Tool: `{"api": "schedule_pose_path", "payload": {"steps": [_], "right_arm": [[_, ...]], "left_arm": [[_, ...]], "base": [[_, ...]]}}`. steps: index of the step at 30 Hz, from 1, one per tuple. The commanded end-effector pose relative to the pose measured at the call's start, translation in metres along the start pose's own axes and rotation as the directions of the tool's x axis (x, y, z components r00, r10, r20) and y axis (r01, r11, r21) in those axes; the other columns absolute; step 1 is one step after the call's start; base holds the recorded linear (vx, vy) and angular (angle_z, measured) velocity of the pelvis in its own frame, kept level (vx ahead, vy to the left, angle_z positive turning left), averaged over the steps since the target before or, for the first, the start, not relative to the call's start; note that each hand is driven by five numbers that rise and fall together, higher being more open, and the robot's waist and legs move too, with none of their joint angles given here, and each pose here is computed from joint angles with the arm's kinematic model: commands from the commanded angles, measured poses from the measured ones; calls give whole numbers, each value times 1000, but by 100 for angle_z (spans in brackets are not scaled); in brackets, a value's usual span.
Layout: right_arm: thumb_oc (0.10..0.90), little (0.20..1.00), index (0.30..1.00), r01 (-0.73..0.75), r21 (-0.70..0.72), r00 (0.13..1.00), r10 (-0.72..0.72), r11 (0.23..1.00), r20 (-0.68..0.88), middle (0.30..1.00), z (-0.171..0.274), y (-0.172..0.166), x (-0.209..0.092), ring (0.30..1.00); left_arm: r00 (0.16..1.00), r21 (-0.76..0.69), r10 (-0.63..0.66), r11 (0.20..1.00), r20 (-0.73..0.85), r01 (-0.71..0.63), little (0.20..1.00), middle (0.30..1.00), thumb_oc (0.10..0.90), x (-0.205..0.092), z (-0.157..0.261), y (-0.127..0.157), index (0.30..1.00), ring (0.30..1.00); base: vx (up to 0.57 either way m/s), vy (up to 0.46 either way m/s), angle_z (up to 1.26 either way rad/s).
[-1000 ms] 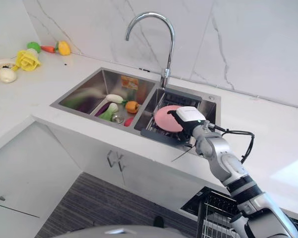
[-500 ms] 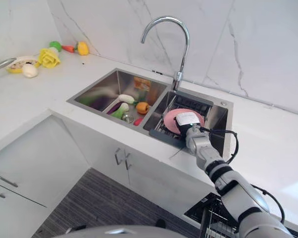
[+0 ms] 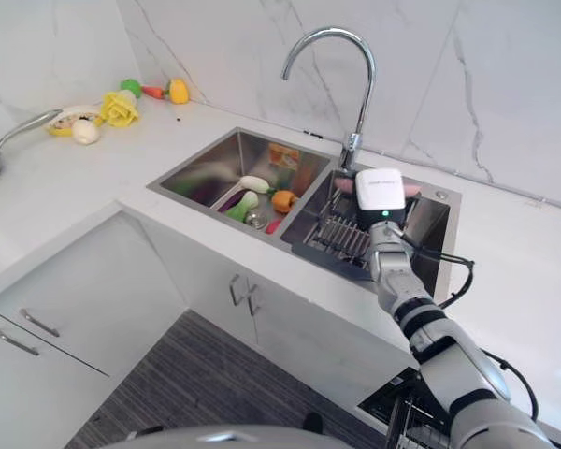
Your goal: Place the dishes in the dishwasher.
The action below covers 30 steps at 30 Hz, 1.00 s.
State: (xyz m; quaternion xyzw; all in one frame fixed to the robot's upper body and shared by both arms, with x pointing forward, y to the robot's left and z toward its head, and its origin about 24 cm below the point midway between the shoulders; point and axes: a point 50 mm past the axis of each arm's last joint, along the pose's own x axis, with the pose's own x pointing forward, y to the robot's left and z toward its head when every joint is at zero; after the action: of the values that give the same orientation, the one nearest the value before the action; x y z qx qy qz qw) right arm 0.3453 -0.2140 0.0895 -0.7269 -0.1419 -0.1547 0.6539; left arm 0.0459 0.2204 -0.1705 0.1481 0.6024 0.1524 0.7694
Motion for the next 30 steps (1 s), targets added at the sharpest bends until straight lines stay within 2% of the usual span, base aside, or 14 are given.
{"api": "schedule_pose_path", "payload": {"steps": [1, 5, 7, 8, 9, 11, 12, 15, 19, 26, 30], "right_arm": [[400, 300, 300, 373, 44, 927, -374, 927, 18, 300, -8, -69, 39, 300], [400, 300, 300, 445, 71, 895, -446, 893, 1, 300, -21, -93, 38, 300], [400, 300, 300, 522, 88, 850, -526, 848, 27, 300, -30, -127, 30, 300], [400, 300, 300, 522, 88, 850, -526, 848, 27, 300, -30, -127, 30, 300], [400, 300, 300, 563, 78, 823, -567, 823, 38, 300, -39, -147, 18, 300], [400, 300, 300, 594, 66, 801, -597, 802, 42, 300, -45, -159, 11, 300], [400, 300, 300, 632, 43, 771, -633, 774, 64, 300, -55, -180, -6, 300], [400, 300, 300, 630, 39, 773, -631, 775, 62, 300, -56, -180, -8, 300], [400, 300, 300, 631, -8, 770, -625, 776, 128, 300, -59, -205, -39, 300], [400, 300, 300, 593, 51, 795, -594, 804, 121, 300, -52, -203, -53, 300], [400, 300, 300, 454, 100, 876, -464, 886, 135, 300, -44, -178, -54, 300]], "left_arm": [[999, 31, 7, 999, 46, -9, 900, 900, 800, 0, 15, -7, 900, 900], [999, 21, 11, 1000, 44, -11, 900, 900, 800, 0, 15, -6, 900, 900], [1000, 21, 7, 1000, 29, -7, 900, 900, 800, 1, 12, -5, 900, 900], [1000, 21, 7, 1000, 29, -7, 900, 900, 800, 1, 12, -5, 900, 900], [1000, 39, -8, 999, 20, 7, 900, 900, 800, 0, 9, -7, 900, 900], [1000, 53, -15, 999, 16, 14, 900, 900, 800, 0, 8, -8, 900, 900], [999, 94, -38, 995, 2, 37, 900, 900, 800, -1, 5, -9, 900, 900], [999, 98, -38, 994, 3, 37, 900, 900, 800, -1, 4, -9, 900, 900], [995, 266, -96, 960, 20, 87, 900, 900, 800, -3, -3, -16, 900, 900], [993, 214, -61, 976, 101, 39, 900, 900, 800, -2, 13, -12, 900, 900], [986, 211, -51, 977, 160, 16, 900, 900, 800, -1, 30, -10, 900, 900]], "base": [[0, 0, 0], [-12, 8, 1], [0, 0, 0], [-6, 30, -6], [-6, 23, -4], [-8, 49, -18], [-16, 60, -23], [-17, 33, -59], [-85, 140, -175], [-71, 108, -157], [-127, 48, -78]]}}
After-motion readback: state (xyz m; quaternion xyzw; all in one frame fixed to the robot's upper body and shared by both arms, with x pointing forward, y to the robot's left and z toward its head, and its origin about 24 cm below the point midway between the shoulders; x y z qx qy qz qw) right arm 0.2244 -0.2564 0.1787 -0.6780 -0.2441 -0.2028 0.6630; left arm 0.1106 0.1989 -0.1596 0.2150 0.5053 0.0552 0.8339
